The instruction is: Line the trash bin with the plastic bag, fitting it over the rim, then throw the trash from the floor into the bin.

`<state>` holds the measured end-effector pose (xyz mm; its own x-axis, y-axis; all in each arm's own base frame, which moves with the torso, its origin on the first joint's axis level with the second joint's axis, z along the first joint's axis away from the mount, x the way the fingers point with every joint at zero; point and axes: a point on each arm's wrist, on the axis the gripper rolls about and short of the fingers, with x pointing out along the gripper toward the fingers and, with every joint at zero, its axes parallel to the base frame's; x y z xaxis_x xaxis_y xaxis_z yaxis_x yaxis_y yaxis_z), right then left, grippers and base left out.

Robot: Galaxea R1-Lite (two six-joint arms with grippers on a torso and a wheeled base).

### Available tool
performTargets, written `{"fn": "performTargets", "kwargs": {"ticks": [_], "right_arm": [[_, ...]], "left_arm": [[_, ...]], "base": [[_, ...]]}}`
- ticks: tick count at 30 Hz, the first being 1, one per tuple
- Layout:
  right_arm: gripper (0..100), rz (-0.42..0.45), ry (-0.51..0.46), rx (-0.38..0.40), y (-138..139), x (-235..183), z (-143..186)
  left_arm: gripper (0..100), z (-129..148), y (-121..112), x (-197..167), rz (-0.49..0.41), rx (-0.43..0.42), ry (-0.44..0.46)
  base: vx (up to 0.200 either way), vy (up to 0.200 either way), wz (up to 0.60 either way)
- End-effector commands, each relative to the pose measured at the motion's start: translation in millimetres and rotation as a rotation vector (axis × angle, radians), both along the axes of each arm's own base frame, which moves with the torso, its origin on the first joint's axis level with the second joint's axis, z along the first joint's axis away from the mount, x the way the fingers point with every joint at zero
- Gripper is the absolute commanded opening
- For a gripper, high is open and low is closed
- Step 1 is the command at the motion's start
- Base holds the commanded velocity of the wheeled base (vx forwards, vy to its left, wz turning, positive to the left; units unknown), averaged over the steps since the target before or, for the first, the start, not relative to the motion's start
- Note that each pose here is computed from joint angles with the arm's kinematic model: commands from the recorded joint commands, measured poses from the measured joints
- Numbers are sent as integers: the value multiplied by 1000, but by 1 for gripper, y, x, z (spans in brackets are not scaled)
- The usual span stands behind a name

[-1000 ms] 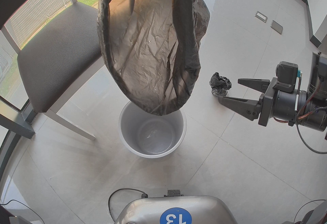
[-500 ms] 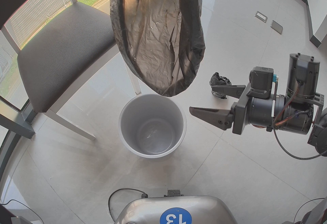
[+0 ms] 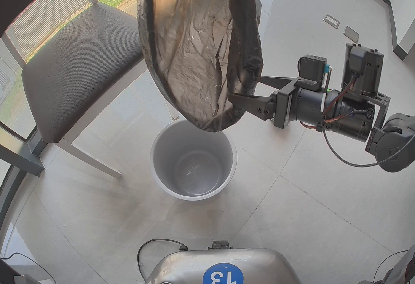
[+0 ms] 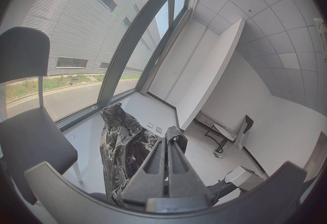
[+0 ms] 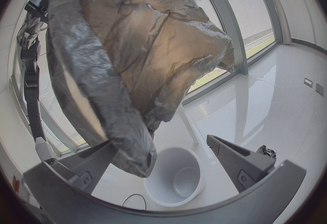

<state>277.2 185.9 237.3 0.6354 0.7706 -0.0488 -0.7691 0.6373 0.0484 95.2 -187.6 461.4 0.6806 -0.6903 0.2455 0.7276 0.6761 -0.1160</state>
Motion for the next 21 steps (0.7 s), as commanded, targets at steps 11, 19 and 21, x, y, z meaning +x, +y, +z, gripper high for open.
{"fn": "performTargets", "kwargs": {"ticks": [11,19,21], "right_arm": [[100,39,25,0,24,9,-12],[100,19,6,9,19,12,-10],[100,16,1,12,18,12,-11]], "left_arm": [[0,1,-2,-3,-4,-8,2],[0,1,0,-4,-5,-13,3],[0,2,0,-4,-5,-14,2]], "base": [[0,0,0],[0,0,0],[0,0,0]]}}
